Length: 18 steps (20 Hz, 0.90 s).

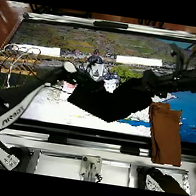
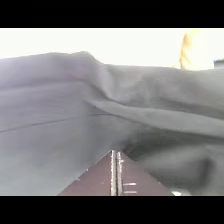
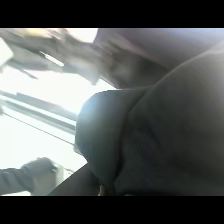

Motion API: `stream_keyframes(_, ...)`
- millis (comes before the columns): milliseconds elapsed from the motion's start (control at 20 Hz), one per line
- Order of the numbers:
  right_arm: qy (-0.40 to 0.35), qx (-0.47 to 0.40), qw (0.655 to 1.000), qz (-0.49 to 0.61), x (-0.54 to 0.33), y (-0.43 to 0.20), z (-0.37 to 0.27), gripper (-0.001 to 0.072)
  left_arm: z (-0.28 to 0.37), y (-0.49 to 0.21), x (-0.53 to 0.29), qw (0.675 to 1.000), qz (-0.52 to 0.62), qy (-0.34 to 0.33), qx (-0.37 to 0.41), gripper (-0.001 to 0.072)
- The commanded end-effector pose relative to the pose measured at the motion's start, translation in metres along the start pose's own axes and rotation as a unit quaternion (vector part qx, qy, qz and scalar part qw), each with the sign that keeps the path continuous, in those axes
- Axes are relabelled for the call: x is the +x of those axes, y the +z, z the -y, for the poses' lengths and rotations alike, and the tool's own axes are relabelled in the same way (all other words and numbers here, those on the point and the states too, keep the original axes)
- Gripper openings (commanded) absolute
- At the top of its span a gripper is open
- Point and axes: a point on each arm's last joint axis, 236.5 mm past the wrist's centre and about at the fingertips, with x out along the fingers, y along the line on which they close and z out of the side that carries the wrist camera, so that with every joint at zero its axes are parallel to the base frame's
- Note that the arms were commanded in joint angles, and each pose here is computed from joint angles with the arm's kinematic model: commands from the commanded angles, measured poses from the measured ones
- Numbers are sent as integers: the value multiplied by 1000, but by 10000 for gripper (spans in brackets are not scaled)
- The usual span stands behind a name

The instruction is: Fold the shirts.

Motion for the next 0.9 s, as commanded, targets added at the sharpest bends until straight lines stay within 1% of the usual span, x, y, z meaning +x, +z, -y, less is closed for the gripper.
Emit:
stream_keyframes(0, -24, -13, 998, -55, 45, -6, 7, 76, -38, 25, -99, 998, 34, 56, 1, 32)
stream_keyframes(150, -25, -17, 996, -88, 91, -8, 6, 76, -54, 46, -201, 990, 112, 89, -5, 33)
stream_keyframes(300, -28, 1, 996, -85, 140, 4, 11, 76, -55, 48, -283, 978, 180, 109, -11, 34)
stream_keyframes(450, -27, 25, 996, -87, 198, 7, 14, 76, -47, 31, -328, 973, 197, 121, 1, 34)
stream_keyframes(600, 9, 55, 996, -76, 247, 7, -6, 77, -39, 19, -347, 971, 202, 128, 10, 35)
stream_keyframes(650, 24, 73, 995, -71, 260, 8, -14, 168, -37, 18, -348, 971, 203, 129, 12, 35)
stream_keyframes(700, 43, 90, 993, -69, 268, 8, -23, 444, -36, 18, -348, 971, 203, 129, 13, 35)
stream_keyframes(750, 68, 95, 991, -66, 274, 8, -37, 537, -35, 19, -346, 971, 201, 128, 14, 34)
stream_keyframes(850, 114, 78, 988, -68, 273, 4, -66, 538, -36, 20, -343, 971, 201, 128, 15, 34)
